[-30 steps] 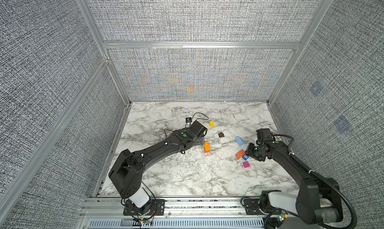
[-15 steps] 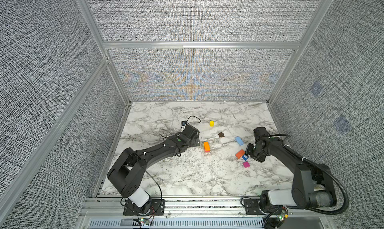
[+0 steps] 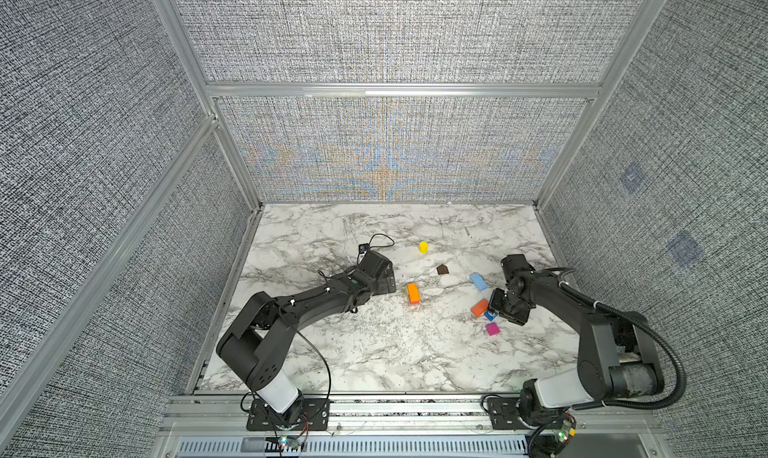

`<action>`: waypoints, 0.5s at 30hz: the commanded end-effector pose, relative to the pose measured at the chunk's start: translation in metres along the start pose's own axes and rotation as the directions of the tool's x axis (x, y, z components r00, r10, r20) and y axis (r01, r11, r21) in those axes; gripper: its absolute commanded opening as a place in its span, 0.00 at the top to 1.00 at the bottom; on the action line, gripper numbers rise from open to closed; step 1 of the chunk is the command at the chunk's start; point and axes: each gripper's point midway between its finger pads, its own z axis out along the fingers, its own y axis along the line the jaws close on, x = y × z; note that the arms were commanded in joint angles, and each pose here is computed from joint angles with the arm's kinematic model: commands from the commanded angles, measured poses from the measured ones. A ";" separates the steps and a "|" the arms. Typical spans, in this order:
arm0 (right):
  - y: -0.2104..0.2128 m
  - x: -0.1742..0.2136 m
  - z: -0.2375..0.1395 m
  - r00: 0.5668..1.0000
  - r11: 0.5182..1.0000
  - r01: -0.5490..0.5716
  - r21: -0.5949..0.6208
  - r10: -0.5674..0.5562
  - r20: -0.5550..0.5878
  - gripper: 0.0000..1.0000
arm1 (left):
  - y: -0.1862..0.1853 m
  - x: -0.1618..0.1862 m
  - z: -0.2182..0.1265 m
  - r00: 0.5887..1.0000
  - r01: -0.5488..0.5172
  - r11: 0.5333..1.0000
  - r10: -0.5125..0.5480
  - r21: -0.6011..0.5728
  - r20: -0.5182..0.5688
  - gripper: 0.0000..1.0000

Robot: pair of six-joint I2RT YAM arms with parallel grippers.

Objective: Build the wood block tower
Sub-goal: 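Withdraw the left gripper while the right gripper lowers around the blue '6' cube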

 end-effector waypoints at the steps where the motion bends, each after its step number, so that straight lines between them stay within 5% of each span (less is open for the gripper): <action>1: 0.003 -0.002 0.000 1.000 1.000 -0.009 0.012 0.009 0.000 0.34 | -0.003 -0.005 -0.003 1.000 0.007 1.000 -0.007 0.019 0.018 0.01; 15: 0.007 0.002 0.005 1.000 0.999 0.010 0.031 -0.010 -0.005 0.40 | 0.001 -0.003 -0.002 1.000 0.015 1.000 -0.015 0.016 0.017 0.01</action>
